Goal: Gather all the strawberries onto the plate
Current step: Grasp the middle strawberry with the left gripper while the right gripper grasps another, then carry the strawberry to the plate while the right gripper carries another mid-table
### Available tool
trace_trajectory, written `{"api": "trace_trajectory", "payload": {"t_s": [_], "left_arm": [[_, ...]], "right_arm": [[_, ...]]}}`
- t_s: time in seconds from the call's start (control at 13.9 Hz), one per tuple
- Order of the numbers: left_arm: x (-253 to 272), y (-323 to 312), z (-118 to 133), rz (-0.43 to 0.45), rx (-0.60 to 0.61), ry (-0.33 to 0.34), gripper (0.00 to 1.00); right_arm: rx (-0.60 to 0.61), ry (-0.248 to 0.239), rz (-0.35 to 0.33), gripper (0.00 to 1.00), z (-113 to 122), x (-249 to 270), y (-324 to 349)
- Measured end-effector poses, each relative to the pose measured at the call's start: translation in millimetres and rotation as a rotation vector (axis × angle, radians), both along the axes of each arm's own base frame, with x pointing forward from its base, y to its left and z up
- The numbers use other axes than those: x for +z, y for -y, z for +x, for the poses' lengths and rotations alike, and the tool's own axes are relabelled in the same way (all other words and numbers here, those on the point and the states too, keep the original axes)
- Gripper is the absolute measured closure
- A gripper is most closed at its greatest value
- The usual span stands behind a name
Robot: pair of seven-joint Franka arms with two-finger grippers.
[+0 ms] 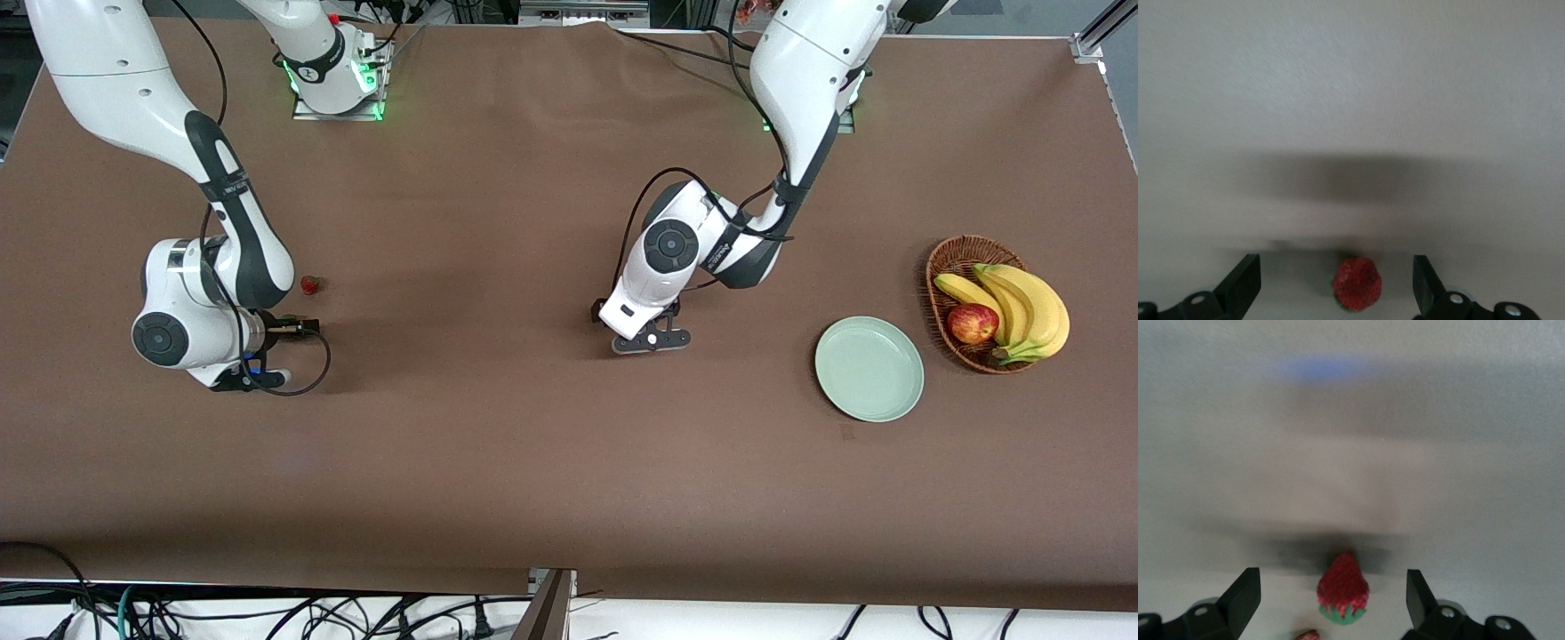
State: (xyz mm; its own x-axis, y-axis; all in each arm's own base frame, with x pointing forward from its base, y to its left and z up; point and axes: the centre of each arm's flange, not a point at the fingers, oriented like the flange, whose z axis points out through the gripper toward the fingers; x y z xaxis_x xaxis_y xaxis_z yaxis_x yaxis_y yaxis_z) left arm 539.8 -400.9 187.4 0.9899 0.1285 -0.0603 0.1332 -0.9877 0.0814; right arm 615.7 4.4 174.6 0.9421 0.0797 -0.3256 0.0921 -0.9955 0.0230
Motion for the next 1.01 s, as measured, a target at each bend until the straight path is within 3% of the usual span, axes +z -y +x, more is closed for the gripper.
{"api": "trace_trajectory", "payload": {"t_s": [0.14, 0.43, 0.58, 0.65, 0.86, 1.01], "left_arm": [[-9.3, 6.5, -7.8, -0.001, -0.011, 0.001, 0.0], [-10.4, 9.6, -11.0, 0.0, -0.017, 0.0, 0.43], [-10.2, 9.4, -10.7, 0.0, -0.017, 0.001, 0.63], [-9.3, 8.9, -10.2, 0.0, -0.016, 0.002, 0.67], [-1.0, -12.0, 3.2, 0.035, -0.03, -0.02, 0.67], [22.2, -55.9, 30.6, 0.055, -0.094, -0.045, 0.67]], "right_arm": [[0.011, -0.004, 0.001, 0.2, -1.5, -1.3, 5.0], [0.023, -0.004, 0.002, 0.67, -2.2, 0.6, 12.3], [0.024, -0.001, 0.002, 0.68, -1.8, 3.0, 12.3], [0.024, 0.004, 0.002, 0.68, -0.9, 5.3, 11.9], [0.043, 0.056, 0.025, 0.68, 12.4, 26.3, -11.7], [0.019, 0.095, 0.055, 0.68, 22.9, 42.4, -48.5]]}}
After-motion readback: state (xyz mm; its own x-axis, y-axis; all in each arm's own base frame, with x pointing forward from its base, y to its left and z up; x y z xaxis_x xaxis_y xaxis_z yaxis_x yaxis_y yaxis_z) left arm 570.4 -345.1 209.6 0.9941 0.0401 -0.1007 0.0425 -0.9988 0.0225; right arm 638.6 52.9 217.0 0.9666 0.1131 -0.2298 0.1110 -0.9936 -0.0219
